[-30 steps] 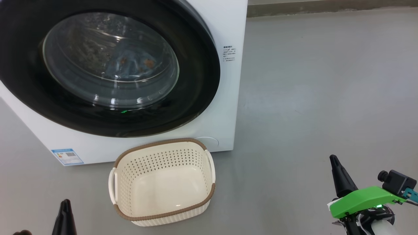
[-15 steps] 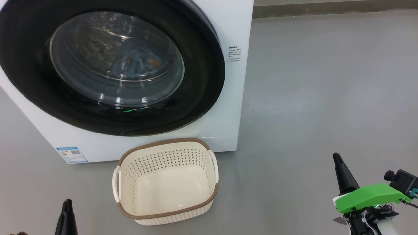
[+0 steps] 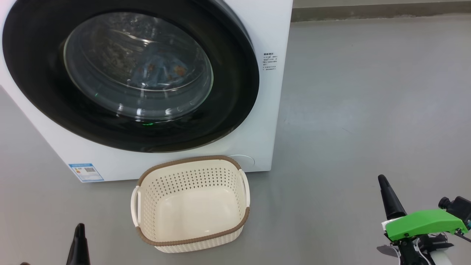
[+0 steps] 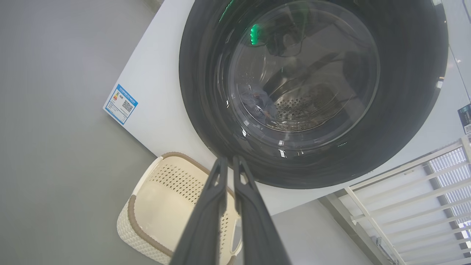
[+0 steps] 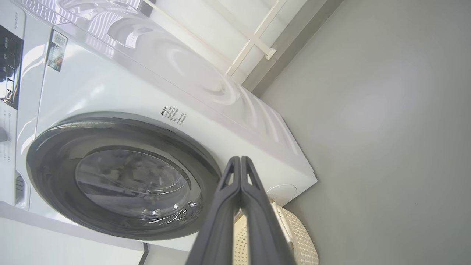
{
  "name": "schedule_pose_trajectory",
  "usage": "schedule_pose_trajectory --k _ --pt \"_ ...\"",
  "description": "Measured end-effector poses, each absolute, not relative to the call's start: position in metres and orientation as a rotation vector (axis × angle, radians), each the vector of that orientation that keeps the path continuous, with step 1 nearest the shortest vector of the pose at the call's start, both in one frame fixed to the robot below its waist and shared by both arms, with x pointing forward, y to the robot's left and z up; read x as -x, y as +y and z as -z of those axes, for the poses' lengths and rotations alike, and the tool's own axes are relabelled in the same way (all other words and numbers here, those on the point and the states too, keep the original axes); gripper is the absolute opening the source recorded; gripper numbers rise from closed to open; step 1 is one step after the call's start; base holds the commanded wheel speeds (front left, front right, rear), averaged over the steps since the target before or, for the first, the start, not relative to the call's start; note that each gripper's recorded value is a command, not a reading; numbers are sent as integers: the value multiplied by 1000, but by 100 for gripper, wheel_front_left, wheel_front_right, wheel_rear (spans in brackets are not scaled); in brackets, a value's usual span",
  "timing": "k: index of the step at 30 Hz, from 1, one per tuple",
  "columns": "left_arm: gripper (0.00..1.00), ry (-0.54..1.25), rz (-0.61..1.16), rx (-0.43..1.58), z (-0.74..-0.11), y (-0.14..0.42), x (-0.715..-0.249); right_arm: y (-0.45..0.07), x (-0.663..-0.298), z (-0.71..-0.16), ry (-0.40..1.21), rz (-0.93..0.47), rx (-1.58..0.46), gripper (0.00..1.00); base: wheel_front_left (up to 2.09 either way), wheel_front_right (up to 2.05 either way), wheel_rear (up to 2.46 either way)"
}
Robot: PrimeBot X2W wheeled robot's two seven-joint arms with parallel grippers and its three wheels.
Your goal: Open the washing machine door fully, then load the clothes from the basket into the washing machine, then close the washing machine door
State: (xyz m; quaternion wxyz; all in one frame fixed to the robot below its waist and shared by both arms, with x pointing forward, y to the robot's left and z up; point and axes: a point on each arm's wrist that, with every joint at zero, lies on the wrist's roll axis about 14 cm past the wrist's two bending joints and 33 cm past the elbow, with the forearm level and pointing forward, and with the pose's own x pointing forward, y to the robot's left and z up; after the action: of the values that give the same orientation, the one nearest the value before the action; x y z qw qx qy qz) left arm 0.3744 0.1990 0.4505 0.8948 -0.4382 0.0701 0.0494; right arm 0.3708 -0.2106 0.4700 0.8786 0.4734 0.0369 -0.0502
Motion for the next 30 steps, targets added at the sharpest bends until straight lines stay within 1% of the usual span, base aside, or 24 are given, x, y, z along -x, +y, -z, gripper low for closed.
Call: schedule_pose_trajectory --k 21,30 --pt "0 125 -99 1159 -460 196 -376 -211 -377 -478 58 102 -1196 0 0 0 0" --pt "0 119 -96 1280 -463 193 -374 -209 -381 -483 42 94 -1318 0 0 0 0"
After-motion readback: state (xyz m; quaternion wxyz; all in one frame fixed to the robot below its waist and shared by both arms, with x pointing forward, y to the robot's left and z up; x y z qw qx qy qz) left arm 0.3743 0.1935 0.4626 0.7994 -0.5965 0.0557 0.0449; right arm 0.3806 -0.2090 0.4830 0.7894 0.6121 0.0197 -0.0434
